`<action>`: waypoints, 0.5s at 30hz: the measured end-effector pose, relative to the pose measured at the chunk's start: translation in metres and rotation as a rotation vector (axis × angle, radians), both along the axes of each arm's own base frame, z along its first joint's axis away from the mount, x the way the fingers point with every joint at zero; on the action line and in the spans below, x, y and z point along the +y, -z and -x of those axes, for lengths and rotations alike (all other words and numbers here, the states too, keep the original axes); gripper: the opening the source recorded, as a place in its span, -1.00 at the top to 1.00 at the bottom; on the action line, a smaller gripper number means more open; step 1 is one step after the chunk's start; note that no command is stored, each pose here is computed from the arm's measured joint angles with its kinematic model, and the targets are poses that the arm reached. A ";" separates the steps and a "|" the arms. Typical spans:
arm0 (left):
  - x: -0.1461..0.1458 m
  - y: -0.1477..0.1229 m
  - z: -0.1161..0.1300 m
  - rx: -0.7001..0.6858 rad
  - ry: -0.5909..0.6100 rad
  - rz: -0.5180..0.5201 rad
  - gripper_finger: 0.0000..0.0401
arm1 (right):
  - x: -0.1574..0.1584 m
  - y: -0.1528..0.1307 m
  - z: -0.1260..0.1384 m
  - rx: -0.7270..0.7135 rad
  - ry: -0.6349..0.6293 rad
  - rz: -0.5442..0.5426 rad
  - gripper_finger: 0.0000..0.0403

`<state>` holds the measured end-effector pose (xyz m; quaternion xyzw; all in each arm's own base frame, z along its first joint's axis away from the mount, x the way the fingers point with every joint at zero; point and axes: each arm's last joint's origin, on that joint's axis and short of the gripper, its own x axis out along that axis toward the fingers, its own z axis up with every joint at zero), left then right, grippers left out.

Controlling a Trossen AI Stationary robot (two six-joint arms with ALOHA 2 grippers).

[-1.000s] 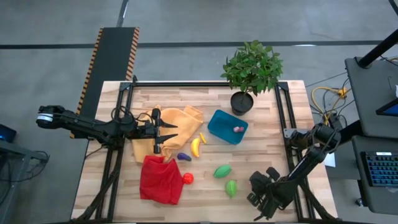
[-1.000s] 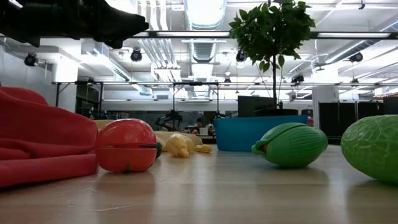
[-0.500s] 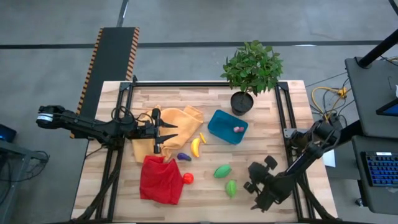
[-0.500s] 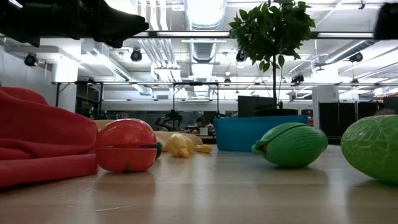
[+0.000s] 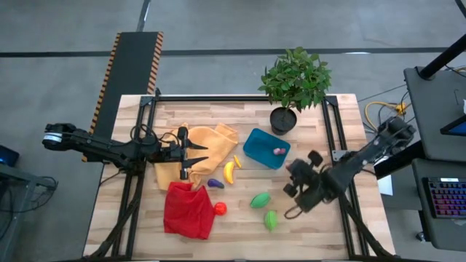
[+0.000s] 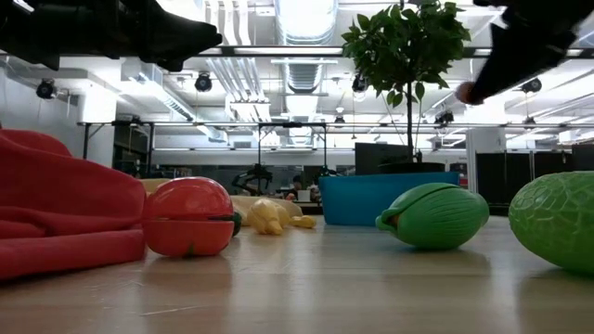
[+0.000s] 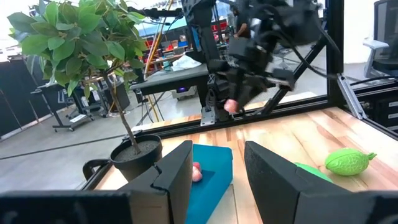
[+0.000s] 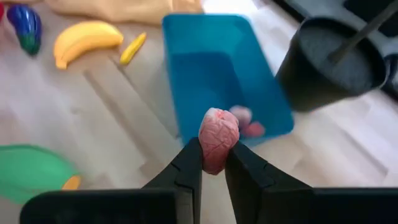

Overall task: Pick and placing Produce into tupperware
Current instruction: Put the pink peach into the blue bin

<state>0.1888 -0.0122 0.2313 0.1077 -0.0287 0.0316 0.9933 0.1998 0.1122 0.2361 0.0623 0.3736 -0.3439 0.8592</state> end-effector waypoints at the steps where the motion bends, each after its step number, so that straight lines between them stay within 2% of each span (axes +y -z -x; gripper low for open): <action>1: 0.000 0.000 0.000 0.000 0.000 0.000 0.34 | -0.006 -0.003 0.001 -0.009 -0.005 -0.001 0.76; 6: 0.000 0.000 0.000 0.000 0.000 0.000 0.34 | -0.036 -0.011 0.005 -0.047 -0.048 -0.056 0.76; 11: 0.000 0.000 0.000 0.000 0.000 -0.003 0.34 | -0.064 -0.003 0.007 -0.062 -0.086 -0.137 0.76; 15: 0.000 0.000 0.000 0.000 0.000 -0.003 0.34 | -0.084 0.005 0.008 -0.036 -0.065 -0.153 0.76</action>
